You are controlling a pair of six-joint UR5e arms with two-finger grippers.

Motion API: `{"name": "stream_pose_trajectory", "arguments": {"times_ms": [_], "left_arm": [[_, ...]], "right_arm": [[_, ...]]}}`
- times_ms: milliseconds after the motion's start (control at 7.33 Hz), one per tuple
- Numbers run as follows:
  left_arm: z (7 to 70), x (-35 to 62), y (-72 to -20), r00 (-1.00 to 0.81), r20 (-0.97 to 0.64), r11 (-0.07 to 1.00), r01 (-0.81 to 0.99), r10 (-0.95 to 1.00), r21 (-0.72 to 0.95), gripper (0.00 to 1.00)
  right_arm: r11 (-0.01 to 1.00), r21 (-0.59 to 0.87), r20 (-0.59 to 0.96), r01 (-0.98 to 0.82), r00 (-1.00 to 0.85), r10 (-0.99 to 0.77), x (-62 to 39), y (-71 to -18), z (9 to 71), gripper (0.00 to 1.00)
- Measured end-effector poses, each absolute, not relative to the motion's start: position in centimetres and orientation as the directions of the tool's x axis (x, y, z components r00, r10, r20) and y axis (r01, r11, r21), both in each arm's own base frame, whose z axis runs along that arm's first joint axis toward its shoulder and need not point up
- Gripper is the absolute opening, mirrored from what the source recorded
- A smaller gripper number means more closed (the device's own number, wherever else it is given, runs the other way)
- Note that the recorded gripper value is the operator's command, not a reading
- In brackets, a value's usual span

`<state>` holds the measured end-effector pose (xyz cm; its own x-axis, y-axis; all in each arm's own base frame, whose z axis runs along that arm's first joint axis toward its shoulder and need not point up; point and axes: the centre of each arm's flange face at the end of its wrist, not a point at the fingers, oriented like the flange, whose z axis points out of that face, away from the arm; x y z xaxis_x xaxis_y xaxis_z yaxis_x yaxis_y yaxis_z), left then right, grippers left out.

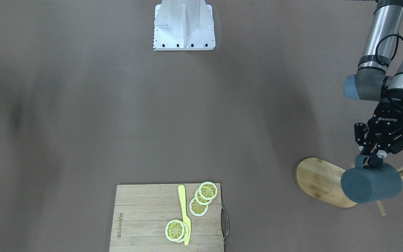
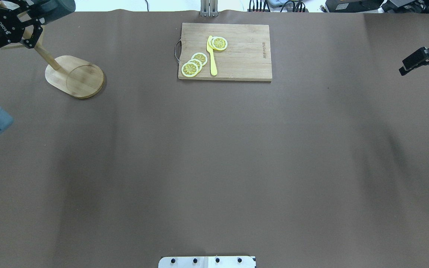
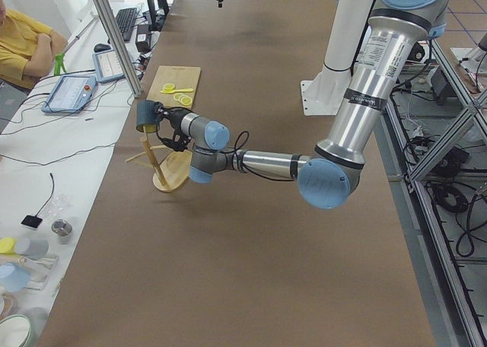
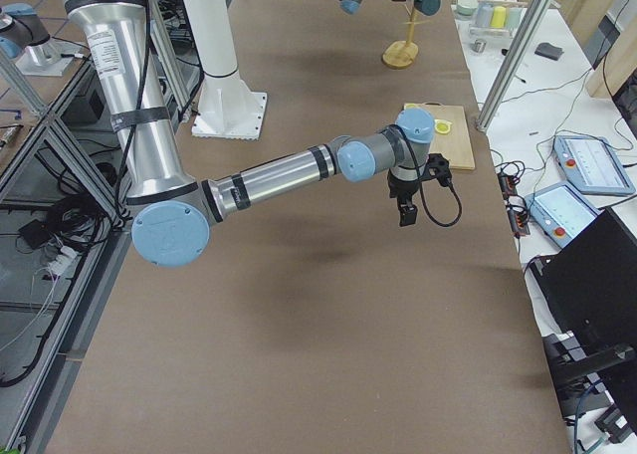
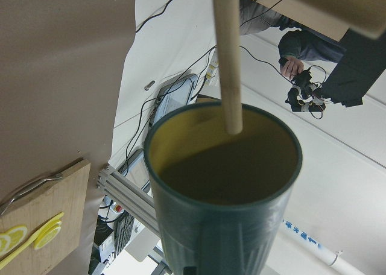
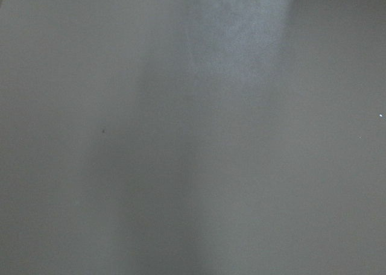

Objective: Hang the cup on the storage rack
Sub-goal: 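Slide the mug handle onto a peg of the wooden stand with the left gripper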

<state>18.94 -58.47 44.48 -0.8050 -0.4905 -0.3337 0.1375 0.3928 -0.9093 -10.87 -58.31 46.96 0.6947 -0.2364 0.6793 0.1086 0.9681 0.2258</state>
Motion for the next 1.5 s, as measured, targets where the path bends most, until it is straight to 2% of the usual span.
{"name": "stream_pose_trajectory", "arguments": {"times_ms": [818, 1364, 1500], "left_arm": [[48.1, 17.7, -56.3, -0.806, -0.304, 0.363, 0.120, -0.508, -0.924, 0.00], [48.8, 17.5, -55.8, -0.813, -0.306, 0.372, 0.120, -0.495, -0.921, 0.90], [48.9, 17.5, -55.7, -0.812, -0.310, 0.373, 0.124, -0.494, -0.919, 0.94]], "right_arm": [[0.967, 0.230, 0.680, 0.107, 0.693, -0.239, -10.9, -58.3, 46.7, 1.00], [0.967, 0.233, 0.681, 0.106, 0.692, -0.241, -10.8, -58.2, 46.5, 1.00], [0.967, 0.233, 0.681, 0.106, 0.692, -0.240, -10.8, -58.1, 46.4, 1.00]]}}
